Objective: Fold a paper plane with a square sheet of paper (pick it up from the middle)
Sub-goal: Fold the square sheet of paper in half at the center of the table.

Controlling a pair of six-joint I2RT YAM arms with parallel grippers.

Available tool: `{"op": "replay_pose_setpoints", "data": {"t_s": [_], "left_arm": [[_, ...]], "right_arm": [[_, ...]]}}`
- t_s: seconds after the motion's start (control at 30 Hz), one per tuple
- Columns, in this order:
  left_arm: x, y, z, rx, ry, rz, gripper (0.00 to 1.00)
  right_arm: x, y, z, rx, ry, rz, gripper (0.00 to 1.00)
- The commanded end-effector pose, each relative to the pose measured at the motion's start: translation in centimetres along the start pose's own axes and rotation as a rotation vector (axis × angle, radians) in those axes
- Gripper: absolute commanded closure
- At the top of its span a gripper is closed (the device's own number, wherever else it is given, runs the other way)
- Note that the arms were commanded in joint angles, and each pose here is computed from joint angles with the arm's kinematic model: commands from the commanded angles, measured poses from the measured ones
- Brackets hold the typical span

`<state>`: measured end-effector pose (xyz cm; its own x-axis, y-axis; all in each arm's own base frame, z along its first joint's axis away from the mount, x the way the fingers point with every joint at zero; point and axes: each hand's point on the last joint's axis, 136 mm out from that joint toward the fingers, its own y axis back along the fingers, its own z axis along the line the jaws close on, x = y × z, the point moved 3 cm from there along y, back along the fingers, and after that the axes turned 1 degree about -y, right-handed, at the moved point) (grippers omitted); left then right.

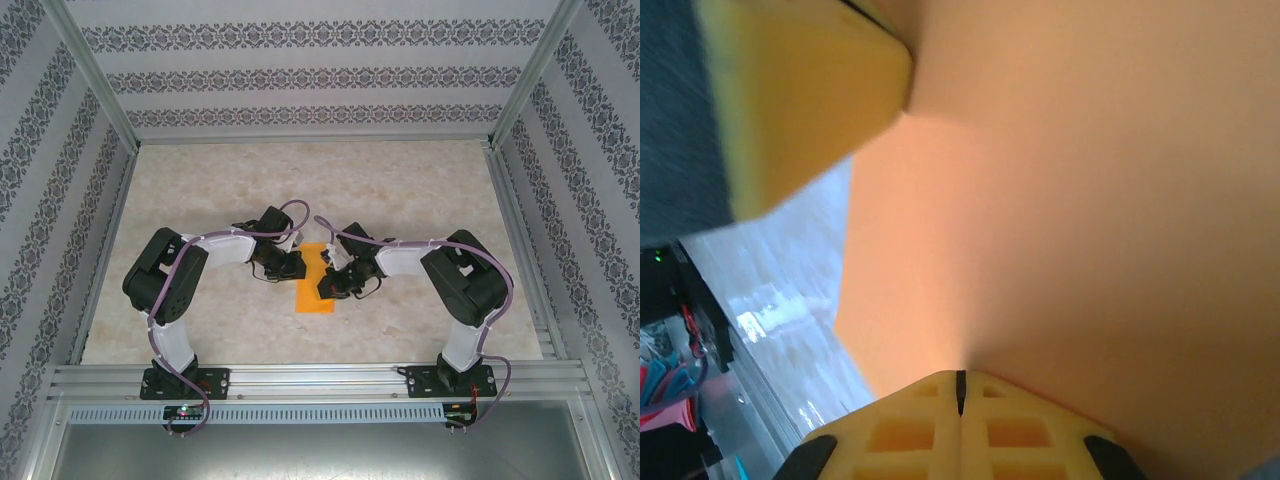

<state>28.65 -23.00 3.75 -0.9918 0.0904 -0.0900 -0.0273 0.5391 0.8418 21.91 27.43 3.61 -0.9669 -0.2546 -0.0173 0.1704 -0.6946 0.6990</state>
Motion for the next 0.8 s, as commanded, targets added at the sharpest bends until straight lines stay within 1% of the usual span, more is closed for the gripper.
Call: {"op": "replay_pose_setpoints", "data": {"t_s": [0.0,0.23,0.53,0.67,0.77], "left_arm": [[5.9,-1.8,6.6,-0.287,0.098,0.209,0.84],[5.8,-1.7,6.8,-0.290,0.101,0.209,0.84],[5.8,-1.8,6.8,-0.287,0.101,0.212,0.84],[5.8,-1.8,6.8,-0.286,0.097,0.212,0.84],[5.8,-1.8,6.8,-0.283,0.099,0.213,0.84]], "right_arm": [[2.1,0.3,-1.7,0.042,-0.025,0.047,0.95],[4.2,0.8,-2.8,0.074,-0.056,0.065,0.95],[6.4,2.2,-4.2,0.138,-0.095,0.056,0.96],[6.6,2.5,-3.9,0.130,-0.089,0.048,0.96],[6.0,3.2,-2.5,0.093,-0.070,0.014,0.96]]}}
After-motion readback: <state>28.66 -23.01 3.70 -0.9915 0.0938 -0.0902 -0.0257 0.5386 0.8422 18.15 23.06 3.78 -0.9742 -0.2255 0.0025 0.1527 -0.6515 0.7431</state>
